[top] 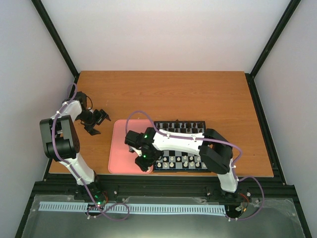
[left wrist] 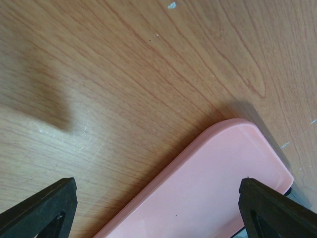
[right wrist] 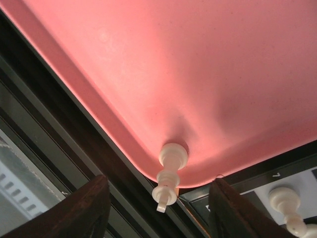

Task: Set up the chess pieces on the board
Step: Pick up the chess piece from the storage box, then place the chess piece on the chessboard.

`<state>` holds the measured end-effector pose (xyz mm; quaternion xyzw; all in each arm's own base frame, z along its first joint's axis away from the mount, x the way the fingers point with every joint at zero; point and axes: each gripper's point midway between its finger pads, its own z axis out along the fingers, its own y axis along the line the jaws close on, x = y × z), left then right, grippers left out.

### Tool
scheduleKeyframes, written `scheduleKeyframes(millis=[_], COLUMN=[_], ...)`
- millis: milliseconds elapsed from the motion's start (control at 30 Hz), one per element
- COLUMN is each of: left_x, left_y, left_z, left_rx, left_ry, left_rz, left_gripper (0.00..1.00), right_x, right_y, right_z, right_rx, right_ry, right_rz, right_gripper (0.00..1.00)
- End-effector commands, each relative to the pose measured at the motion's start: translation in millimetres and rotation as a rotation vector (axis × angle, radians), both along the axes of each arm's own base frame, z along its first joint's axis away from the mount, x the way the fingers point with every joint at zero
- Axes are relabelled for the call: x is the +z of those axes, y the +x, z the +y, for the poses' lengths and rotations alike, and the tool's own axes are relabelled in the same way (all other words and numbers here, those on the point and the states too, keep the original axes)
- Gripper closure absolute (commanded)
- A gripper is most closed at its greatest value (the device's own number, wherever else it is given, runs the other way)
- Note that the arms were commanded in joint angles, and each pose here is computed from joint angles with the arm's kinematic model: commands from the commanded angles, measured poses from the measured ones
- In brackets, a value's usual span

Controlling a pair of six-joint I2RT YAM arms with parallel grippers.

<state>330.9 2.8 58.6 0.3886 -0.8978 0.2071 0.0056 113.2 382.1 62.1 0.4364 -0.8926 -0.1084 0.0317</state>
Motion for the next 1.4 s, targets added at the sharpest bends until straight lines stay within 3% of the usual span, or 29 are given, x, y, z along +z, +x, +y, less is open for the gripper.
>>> scheduleKeyframes(millis=[0, 300, 433, 567, 900, 1233, 1367], left_x=[5.6, 5.2, 4.8, 3.8, 5.5, 5.2, 3.5], left_y=[2.0, 2.2, 2.5, 2.6, 2.2, 2.5, 2.3], left_z=[-1.0, -0.5, -0.5, -0.7, -0.1, -0.3, -0.1], left_rx=[-0.011, -0.014, -0.014, -0.014, -0.015, -0.013, -0.013], left_ry=[-0.001, 0.003, 0.002, 0.000, 0.005, 0.004, 0.004], left_rz=[-0.022, -0.023, -0.022, -0.019, -0.025, -0.024, -0.021], left_gripper=[0.00, 0.00, 0.00, 0.00, 0.00, 0.00, 0.00], right_x=[-5.5, -14.4, -15.9, -14.2, 55.1, 59.7, 61.1], right_y=[-0.7, -2.0, -1.9, -2.4, 30.4, 24.0, 21.4], right_z=[0.4, 0.2, 0.6, 0.6, -10.0, -112.9, -127.9], right_rx=[-0.004, 0.005, 0.010, 0.016, -0.050, -0.245, -0.287], right_ry=[-0.023, -0.036, -0.041, -0.041, -0.002, -0.084, -0.061], right_rz=[0.009, 0.025, 0.026, 0.029, -0.139, -0.093, -0.074], right_gripper=[0.51, 0.63, 0.86, 0.97, 0.97, 0.97, 0.97])
